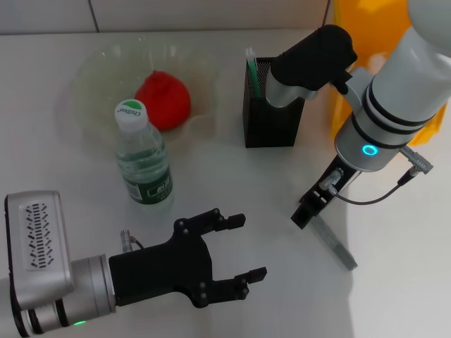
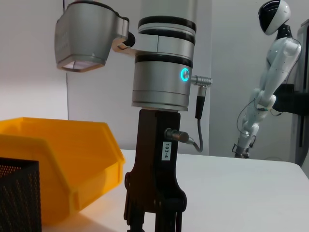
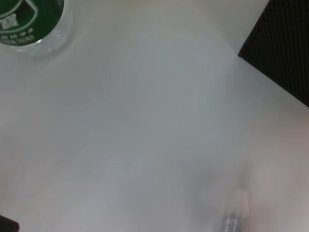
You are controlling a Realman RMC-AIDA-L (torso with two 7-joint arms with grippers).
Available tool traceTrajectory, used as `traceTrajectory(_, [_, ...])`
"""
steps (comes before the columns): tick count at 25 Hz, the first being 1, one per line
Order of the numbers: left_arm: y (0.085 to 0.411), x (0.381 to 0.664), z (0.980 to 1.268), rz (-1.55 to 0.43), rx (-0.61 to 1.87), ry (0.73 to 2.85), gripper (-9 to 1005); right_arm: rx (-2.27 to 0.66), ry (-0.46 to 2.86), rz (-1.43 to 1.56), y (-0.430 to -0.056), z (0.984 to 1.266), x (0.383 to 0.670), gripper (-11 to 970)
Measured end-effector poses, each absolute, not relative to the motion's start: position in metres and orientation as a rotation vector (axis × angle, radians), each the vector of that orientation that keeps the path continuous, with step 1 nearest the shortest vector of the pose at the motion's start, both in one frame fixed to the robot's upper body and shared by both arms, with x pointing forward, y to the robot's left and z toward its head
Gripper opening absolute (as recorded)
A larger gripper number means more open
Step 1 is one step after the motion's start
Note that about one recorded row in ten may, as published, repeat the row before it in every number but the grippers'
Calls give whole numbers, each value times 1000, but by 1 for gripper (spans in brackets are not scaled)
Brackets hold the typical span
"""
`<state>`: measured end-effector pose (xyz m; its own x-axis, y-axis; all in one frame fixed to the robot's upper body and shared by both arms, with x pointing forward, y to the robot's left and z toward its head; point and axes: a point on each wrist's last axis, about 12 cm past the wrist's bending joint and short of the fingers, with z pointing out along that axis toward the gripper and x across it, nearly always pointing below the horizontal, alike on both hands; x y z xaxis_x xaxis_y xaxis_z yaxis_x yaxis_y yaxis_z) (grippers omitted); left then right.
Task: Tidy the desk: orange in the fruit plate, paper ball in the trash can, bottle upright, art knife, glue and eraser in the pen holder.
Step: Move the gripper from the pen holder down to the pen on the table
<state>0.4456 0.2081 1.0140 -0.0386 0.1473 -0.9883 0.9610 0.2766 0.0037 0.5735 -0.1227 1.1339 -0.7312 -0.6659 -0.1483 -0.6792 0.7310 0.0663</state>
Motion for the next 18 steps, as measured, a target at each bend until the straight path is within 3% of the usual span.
traceTrajectory(15, [209, 445, 1013, -934, 1094, 1457, 800, -1094, 2838, 141, -127, 1128, 575, 644])
traceTrajectory(18, [210, 445, 1012, -935, 1093, 1464, 800, -1093, 2838, 141, -127, 1128, 575, 501])
